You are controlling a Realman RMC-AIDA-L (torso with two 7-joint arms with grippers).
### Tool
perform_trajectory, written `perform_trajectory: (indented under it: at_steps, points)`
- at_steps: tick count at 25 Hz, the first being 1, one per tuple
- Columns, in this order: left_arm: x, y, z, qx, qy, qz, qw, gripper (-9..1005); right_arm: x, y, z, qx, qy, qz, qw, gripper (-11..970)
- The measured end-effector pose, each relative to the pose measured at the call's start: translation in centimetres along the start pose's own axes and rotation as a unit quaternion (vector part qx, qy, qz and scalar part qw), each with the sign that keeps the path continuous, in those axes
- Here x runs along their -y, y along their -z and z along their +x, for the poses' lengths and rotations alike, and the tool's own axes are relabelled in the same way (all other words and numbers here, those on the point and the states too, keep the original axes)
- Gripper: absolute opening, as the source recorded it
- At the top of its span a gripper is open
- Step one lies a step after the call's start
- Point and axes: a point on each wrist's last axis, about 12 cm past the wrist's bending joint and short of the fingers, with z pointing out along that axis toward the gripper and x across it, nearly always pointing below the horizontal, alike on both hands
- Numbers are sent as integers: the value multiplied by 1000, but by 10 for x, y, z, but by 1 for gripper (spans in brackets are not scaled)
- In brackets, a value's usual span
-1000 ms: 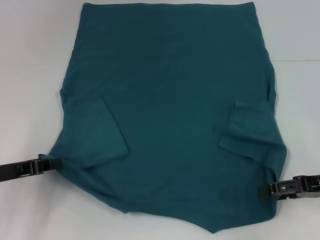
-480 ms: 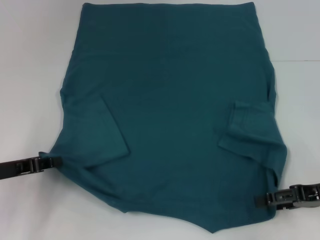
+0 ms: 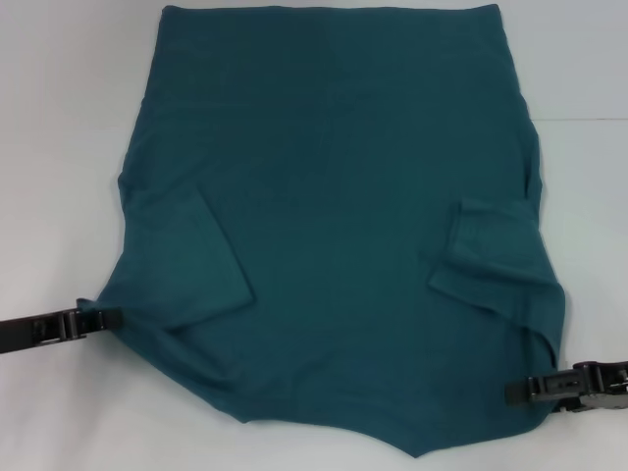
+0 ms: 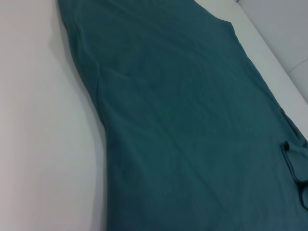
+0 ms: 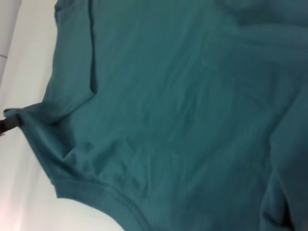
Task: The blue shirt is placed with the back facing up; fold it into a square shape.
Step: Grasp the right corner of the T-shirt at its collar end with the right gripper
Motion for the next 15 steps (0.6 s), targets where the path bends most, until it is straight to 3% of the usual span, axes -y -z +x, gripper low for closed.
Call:
perform_trajectory:
  at_steps: [15]
  points:
    - [0,0,-2,2,-2,-3,1000,4,7,14,-3,47,-17,-1,999,895]
